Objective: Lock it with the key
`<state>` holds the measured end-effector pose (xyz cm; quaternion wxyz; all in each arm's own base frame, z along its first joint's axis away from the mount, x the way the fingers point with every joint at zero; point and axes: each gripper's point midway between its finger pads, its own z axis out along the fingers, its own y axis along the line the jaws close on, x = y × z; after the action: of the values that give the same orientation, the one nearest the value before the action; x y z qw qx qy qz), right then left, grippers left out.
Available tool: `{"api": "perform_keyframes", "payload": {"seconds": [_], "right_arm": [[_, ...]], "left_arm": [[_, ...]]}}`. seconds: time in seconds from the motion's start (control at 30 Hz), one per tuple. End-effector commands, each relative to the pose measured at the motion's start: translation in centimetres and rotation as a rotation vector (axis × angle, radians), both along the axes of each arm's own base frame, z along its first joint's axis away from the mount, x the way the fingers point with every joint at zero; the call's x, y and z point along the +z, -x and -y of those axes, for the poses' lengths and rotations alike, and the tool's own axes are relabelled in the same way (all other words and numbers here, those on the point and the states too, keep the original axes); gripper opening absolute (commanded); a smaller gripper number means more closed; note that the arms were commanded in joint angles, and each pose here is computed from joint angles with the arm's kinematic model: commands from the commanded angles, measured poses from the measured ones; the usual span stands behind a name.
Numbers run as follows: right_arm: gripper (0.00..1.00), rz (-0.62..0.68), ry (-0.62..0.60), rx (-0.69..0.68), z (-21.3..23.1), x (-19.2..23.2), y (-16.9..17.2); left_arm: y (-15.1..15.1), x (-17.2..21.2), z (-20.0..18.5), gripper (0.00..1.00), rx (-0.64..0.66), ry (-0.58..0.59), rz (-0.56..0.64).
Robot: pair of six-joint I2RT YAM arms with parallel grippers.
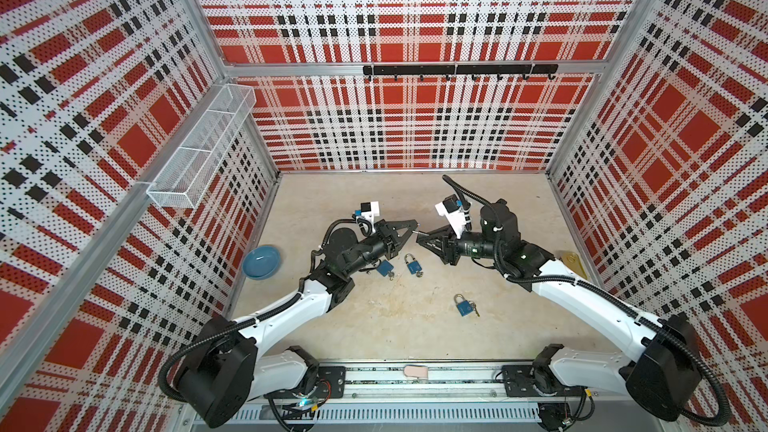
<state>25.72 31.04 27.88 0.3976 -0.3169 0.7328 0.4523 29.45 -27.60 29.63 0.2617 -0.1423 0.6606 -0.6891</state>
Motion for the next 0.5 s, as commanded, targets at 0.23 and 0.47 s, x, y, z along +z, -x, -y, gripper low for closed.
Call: {"api": "perform_keyframes", "payload": {"seconds": [0.23, 0.47], "right_arm": [[0.0, 0.073, -0.083, 0.021, -0.2, 3.6, 0.2], [0.0, 0.037, -0.047, 0.006, 0.3, 3.2, 0.5]], "left_arm": [[0.3, 1.7, 0.0, 0.0, -0.007, 0.043, 0.03], [-0.3, 3.0, -0.5, 0.41, -0.031, 0.029, 0.072]]}}
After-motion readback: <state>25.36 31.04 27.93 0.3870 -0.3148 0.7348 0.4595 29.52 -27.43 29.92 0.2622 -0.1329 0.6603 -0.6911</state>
